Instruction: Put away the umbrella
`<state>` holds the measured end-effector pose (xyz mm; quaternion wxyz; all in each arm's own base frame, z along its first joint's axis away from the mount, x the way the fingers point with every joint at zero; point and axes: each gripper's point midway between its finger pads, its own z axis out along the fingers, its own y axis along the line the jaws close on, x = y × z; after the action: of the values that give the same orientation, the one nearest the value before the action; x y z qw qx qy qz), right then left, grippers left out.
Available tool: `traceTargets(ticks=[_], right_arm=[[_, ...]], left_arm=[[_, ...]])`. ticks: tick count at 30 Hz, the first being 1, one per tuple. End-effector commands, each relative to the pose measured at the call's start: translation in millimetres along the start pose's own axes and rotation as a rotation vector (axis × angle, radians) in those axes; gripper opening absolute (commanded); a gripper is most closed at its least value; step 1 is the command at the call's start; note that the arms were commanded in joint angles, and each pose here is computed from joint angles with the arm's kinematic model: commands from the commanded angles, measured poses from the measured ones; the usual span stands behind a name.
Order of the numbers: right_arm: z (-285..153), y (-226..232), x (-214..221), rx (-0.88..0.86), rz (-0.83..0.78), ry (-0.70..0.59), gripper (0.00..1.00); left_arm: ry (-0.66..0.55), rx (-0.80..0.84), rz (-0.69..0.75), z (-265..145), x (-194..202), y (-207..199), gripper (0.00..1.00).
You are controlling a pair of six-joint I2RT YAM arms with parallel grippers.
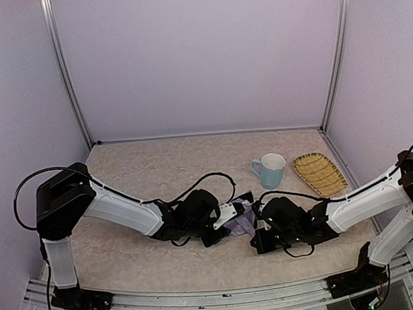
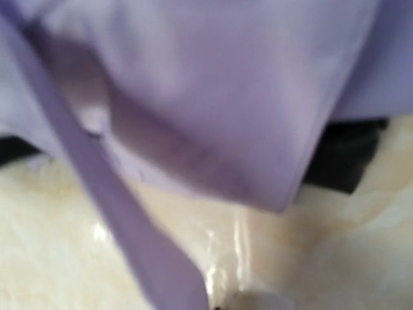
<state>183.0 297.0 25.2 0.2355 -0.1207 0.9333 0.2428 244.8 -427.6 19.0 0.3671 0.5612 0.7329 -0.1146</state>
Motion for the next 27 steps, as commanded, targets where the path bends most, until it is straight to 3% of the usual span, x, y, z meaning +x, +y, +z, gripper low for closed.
traceTargets(ticks=[1,6,9,14,19,22,27], right_arm=[[-11,24,0,-0.151,-0.125,0.011,0.00],[-55,95,-17,-0.480,-0.290,-0.023,0.00],[-70,112,-14,-0.568,-0.305,0.010,0.00],[-66,99,9,-0.529,-0.285,0.092,0.00],[-72,101,7,-0.531,-0.291,0.074,0.00],[-71,102,3,-0.529,-0.328,0.051,0.00],[-67,95,-1,-0.494,-0.409,0.005,0.00]], left_arm=[[0.260,0.053,-0.071,9,87,1,0.00],[0.250,0.008,-0.205,10,92,33,0.00],[0.163,-0.034,-0.319,3,82,66,0.00],[-0.097,-0.101,-0.494,-32,41,139,0.00],[-0.377,-0.087,-0.578,-96,-21,194,0.00],[-0.548,-0.018,-0.532,-147,-71,197,0.00],[-0.827,0.205,-0.416,-239,-130,156,0.00]])
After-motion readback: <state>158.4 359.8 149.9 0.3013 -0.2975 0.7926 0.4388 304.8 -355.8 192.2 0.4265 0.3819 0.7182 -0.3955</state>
